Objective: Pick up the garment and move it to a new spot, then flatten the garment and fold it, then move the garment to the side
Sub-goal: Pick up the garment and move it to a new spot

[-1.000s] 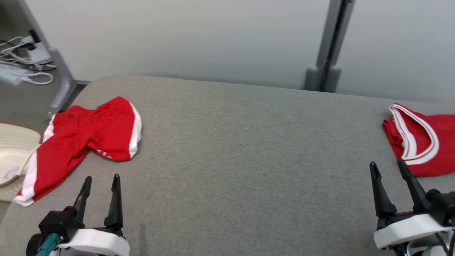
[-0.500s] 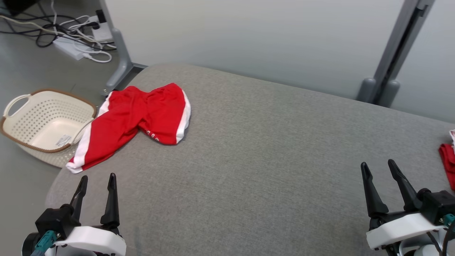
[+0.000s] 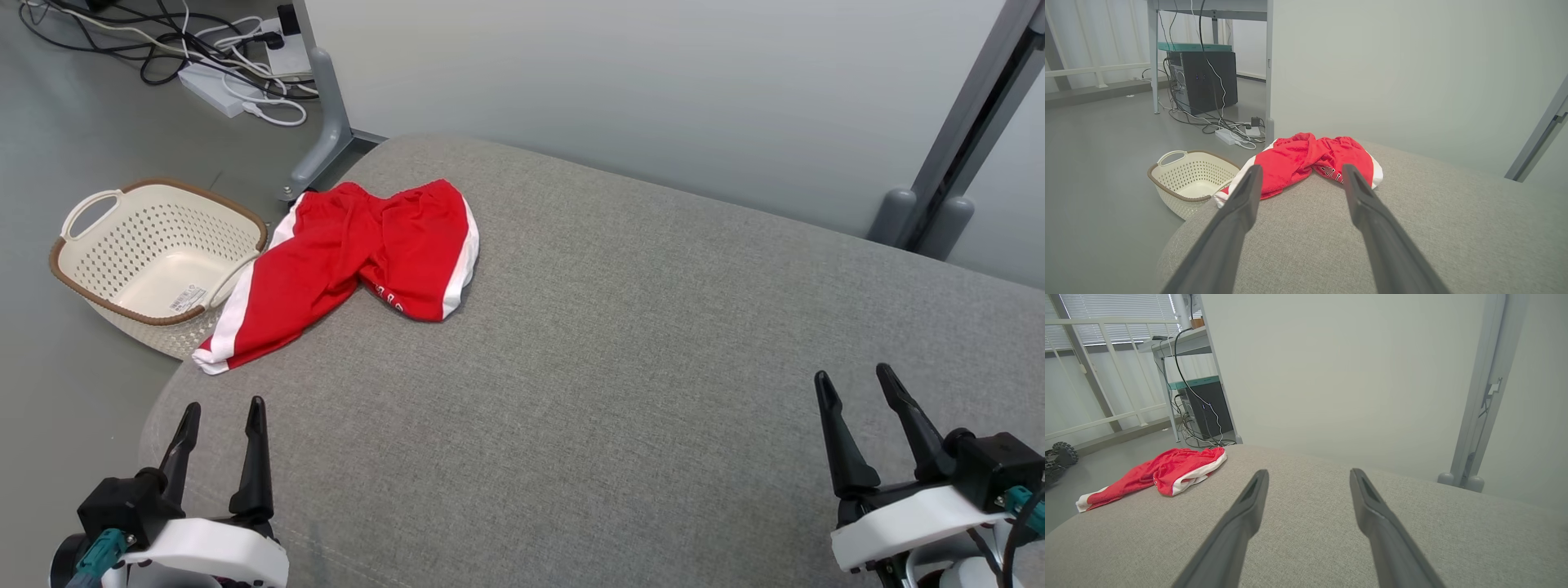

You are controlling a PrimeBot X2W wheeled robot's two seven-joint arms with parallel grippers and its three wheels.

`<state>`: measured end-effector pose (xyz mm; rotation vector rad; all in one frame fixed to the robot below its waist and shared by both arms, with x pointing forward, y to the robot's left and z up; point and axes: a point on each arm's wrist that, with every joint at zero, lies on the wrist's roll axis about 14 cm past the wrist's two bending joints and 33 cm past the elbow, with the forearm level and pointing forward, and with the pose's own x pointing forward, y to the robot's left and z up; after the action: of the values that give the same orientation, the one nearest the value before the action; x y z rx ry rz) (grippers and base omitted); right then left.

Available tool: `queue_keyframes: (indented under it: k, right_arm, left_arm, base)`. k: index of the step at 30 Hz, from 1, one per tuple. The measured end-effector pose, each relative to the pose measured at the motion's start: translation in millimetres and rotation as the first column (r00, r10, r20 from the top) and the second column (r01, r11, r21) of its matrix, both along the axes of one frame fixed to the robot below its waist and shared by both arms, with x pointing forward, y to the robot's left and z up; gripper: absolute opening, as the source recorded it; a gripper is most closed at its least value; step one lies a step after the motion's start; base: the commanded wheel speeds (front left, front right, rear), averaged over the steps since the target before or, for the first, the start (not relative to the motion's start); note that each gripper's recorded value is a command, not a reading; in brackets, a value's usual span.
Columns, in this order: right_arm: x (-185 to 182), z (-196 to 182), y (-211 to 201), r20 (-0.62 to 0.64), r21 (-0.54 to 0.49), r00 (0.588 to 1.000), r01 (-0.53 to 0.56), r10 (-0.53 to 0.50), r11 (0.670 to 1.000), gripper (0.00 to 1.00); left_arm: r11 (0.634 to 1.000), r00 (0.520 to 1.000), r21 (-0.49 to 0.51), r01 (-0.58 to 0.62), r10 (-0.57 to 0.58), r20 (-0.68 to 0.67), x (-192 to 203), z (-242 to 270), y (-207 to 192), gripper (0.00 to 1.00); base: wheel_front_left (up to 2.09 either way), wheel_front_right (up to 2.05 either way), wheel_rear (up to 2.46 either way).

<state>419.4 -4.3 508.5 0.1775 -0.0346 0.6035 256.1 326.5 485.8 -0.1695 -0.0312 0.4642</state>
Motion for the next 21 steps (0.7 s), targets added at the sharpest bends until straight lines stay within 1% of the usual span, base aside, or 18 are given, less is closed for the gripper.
queue_keyframes:
  k: [4, 8, 10, 15, 18, 19, 21]
  right_arm:
    - [0, -3, 0, -0.010, 0.001, 1.000, -0.001, 0.001, 1.000, 1.00]
    - [5, -9, -3, -0.017, -0.008, 1.000, 0.001, -0.001, 1.000, 1.00]
    - [10, -10, -2, -0.014, -0.013, 1.000, -0.007, 0.007, 1.000, 1.00]
    - [21, -17, -2, -0.024, -0.006, 1.000, -0.004, 0.003, 1.000, 1.00]
    - [27, -26, -7, -0.043, -0.011, 0.999, 0.009, -0.009, 1.000, 1.00]
    - [27, -26, -7, -0.043, -0.011, 0.999, 0.009, -0.009, 1.000, 1.00]
    - [33, -29, -14, -0.044, -0.012, 0.999, 0.026, -0.027, 1.000, 1.00]
  left_arm:
    - [1.000, 1.000, 0.012, 0.016, -0.016, 0.013, 7, 9, 3, 1.00]
    - [0.997, 0.997, 0.054, 0.056, -0.059, 0.049, 30, 39, 14, 1.00]
    - [0.995, 0.997, 0.073, 0.070, -0.072, 0.029, 44, 50, 24, 1.00]
    - [0.993, 0.996, 0.071, 0.089, -0.091, 0.026, 83, 77, 46, 1.00]
    - [0.992, 0.994, 0.066, 0.105, -0.103, -0.036, 107, 79, 59, 1.00]
    - [0.992, 0.994, 0.066, 0.105, -0.103, -0.036, 107, 79, 59, 1.00]
    - [0.992, 0.993, 0.073, 0.104, -0.100, -0.054, 123, 84, 69, 1.00]
  base:
    - [0.00, 0.00, 0.00]
    - [0.00, 0.00, 0.00]
    - [0.00, 0.00, 0.00]
    - [0.00, 0.00, 0.00]
    - [0.00, 0.00, 0.00]
    - [0.00, 0.00, 0.00]
    - [0.00, 0.00, 0.00]
